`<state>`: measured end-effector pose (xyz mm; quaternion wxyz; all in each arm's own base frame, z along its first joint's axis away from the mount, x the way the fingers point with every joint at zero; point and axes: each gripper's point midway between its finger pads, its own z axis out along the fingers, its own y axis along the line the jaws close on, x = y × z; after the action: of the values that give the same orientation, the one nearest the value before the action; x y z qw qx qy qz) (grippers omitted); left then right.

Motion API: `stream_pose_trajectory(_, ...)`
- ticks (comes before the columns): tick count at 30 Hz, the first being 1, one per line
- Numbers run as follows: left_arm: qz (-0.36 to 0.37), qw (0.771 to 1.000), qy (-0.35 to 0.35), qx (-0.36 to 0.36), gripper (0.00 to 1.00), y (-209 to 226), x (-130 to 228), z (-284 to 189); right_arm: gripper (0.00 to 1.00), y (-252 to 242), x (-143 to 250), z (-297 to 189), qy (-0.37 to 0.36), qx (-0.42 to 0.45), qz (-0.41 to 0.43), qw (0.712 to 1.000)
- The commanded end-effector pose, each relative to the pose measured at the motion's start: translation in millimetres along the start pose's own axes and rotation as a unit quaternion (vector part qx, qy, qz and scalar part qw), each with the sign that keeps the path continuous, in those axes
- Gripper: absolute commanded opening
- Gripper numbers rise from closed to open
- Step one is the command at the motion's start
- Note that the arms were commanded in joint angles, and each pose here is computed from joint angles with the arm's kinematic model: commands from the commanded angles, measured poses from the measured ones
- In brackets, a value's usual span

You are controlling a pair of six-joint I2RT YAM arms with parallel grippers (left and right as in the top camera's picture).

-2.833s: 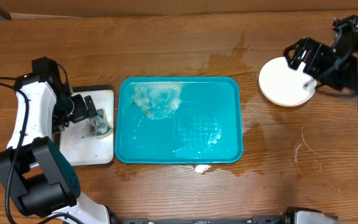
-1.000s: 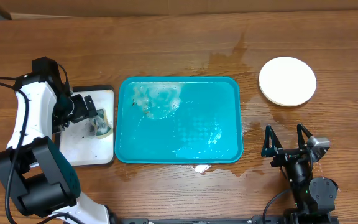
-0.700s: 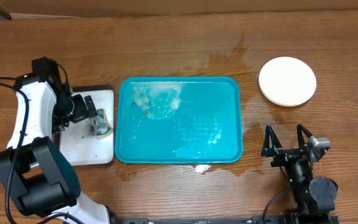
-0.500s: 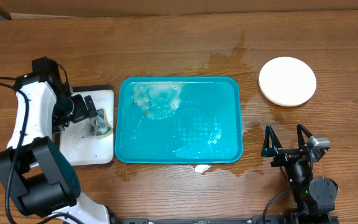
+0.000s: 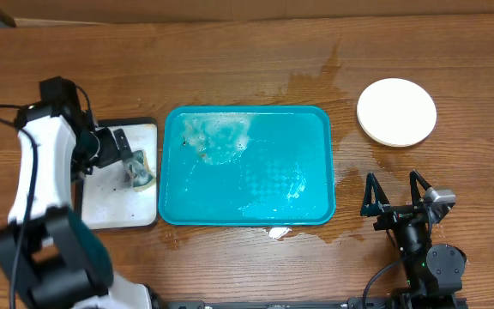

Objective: Clean dirty plates on tray and stack at the side

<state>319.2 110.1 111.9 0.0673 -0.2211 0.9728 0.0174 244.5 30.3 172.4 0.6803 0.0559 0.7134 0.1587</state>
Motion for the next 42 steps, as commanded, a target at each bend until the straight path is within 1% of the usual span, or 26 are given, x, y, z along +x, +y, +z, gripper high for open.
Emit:
stream_pose_trajectory(1, 0.001, 0.993, -0.114, 0.015, 1.0, -5.0, -1.9, -73.1, 1.0, -2.1, 1.4, 0.1, -0.002, 0.003, 0.001, 1.0)
stream_pose_trajectory(4, 0.002, 0.982, -0.188, 0.027, 1.0, -4.9, 6.0, -120.7, 1.0, -2.1, 1.4, 0.1, -0.002, 0.003, 0.001, 1.0)
stream_pose_trajectory(8, 0.014, 0.957, -0.286, 0.048, 1.0, -8.6, 28.8, -182.1, 1.0, -2.1, 1.4, 0.1, -0.002, 0.003, 0.001, 1.0)
stream_pose_trajectory(11, 0.038, 0.937, -0.34, 0.071, 1.0, -20.0, 50.1, -215.6, 1.0, -2.1, 1.4, 0.1, -0.002, 0.003, 0.001, 1.0)
stream_pose_trajectory(14, 0.068, 0.92, -0.374, 0.096, 1.0, -31.8, 72.4, -235.6, 1.0, -2.1, 1.4, 0.1, -0.002, 0.003, 0.001, 1.0)
stream_pose_trajectory(15, 0.082, 0.912, -0.387, 0.109, 1.0, -35.9, 85.6, -239.8, 1.0, -2.1, 1.3, 0.1, -0.003, 0.003, 0.001, 1.0)
stream_pose_trajectory(18, 0.095, 0.908, -0.391, 0.118, 1.0, -36.4, 105.2, -231.2, 1.0, -2.1, 1.4, 0.1, -0.002, 0.003, 0.001, 1.0)
stream_pose_trajectory(20, 0.097, 0.911, -0.384, 0.117, 1.0, -33.6, 117.2, -214.6, 1.0, -2.1, 1.3, 0.1, -0.003, 0.003, 0.001, 1.0)
stream_pose_trajectory(24, 0.1, 0.923, -0.356, 0.111, 1.0, -26.7, 142.0, -166.4, 1.0, -2.1, 1.4, 0.1, -0.002, 0.003, 0.001, 1.0)
stream_pose_trajectory(26, 0.103, 0.924, -0.349, 0.118, 1.0, -27.1, 153.1, -139.7, 1.0, -2.1, 1.3, 0.1, -0.003, 0.003, 0.001, 1.0)
stream_pose_trajectory(27, 0.103, 0.921, -0.356, 0.121, 1.0, -27.5, 153.7, -133.5, 1.0, -2.1, 1.3, 0.1, -0.003, 0.003, 0.001, 1.0)
stream_pose_trajectory(30, 0.106, 0.898, -0.4, 0.148, 1.0, -35.7, 150.5, -124.8, 1.0, -2.1, 1.4, 0.1, -0.002, 0.003, 0.001, 1.0)
stream_pose_trajectory(33, 0.109, 0.853, -0.477, 0.183, 1.0, -47.4, 137.5, -135.7, 1.0, -2.1, 1.4, 0.1, -0.002, 0.003, 0.001, 1.0)
stream_pose_trajectory(34, 0.109, 0.822, -0.522, 0.2, 1.0, -52.4, 130.0, -147.6, 1.0, -2.1, 1.3, 0.1, -0.003, 0.003, 0.001, 1.0)
stream_pose_trajectory(37, 0.106, 0.745, -0.619, 0.227, 1.0, -58.8, 117.3, -179.5, 1.0, -2.1, 1.3, 0.1, -0.003, 0.003, 0.001, 1.0)
stream_pose_trajectory(38, 0.102, 0.703, -0.662, 0.238, 1.0, -59.7, 114.4, -195.9, 1.0, -2.1, 1.4, 0.1, -0.002, 0.003, 0.001, 1.0)
stream_pose_trajectory(41, 0.088, 0.634, -0.724, 0.258, 1.0, -57.7, 115.2, -219.4, 1.0, -2.1, 1.4, 0.1, -0.002, 0.003, 0.001, 1.0)
stream_pose_trajectory(42, 0.086, 0.62, -0.735, 0.26, 1.0, -57.1, 116.3, -222.3, 1.0, -2.1, 1.3, 0.1, -0.003, 0.003, 0.001, 1.0)
